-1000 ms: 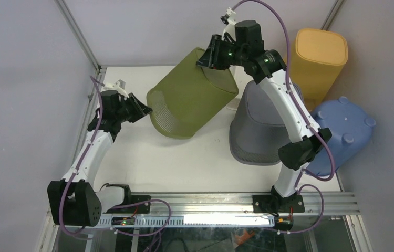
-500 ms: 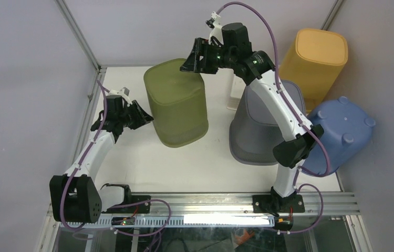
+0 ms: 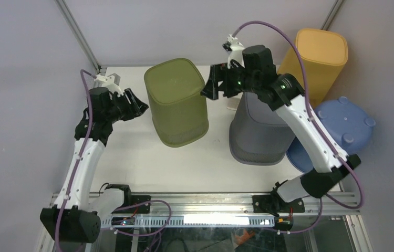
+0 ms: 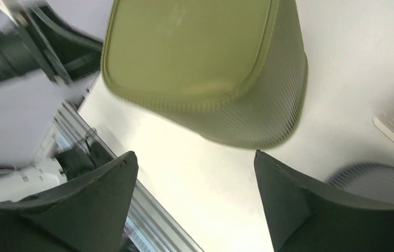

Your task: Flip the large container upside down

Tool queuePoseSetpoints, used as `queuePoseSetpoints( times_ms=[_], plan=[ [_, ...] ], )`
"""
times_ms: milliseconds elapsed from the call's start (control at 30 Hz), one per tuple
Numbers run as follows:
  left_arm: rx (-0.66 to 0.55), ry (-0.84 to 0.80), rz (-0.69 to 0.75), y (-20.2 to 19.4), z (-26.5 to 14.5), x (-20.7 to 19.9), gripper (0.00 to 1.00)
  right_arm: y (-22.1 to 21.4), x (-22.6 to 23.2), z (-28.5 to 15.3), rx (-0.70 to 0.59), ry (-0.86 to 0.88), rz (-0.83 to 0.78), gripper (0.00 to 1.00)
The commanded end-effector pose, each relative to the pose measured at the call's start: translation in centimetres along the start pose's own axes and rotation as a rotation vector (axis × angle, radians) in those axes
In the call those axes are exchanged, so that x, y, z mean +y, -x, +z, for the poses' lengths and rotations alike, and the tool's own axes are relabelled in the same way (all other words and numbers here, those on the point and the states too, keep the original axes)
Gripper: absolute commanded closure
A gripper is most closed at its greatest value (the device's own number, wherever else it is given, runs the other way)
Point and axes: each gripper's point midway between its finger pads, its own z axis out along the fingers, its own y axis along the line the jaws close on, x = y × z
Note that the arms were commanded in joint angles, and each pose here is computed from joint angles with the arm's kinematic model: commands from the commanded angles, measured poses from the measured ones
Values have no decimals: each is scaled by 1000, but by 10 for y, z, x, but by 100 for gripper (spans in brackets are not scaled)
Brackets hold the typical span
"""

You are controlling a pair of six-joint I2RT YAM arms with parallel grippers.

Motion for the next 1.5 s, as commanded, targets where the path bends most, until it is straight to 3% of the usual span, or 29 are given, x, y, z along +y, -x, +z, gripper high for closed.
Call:
queuePoseSetpoints(
  times_ms=[0,133,200,367,533,1000,1133,1467],
  plan=[
    [-123,-88,166,38,-45,-37,42,-30,-1,-41,12,-51,-197,11],
    [-202,-120,224,64,-70,-57,8,-55,-23,-59,85,-198,-203,5],
    [-198,-94,214,72,-68,-56,1,-58,-31,-68,94,-260,-196,1],
    [-186,-14,105,78,-58,-44,1,-43,-55,-85,13,-426,-191,1],
    [-230,75,30,79,-56,-26,1,-17,-68,-101,-152,-534,-156,1],
    [-362,-17,118,83,-77,-39,1,24,-59,-144,-593,-485,-46,0],
    [-362,10,66,79,-73,-32,1,30,-58,-161,-710,-468,-27,1],
    [-376,-28,68,75,-72,-35,1,21,-68,-161,-730,-500,-54,1]
  ],
)
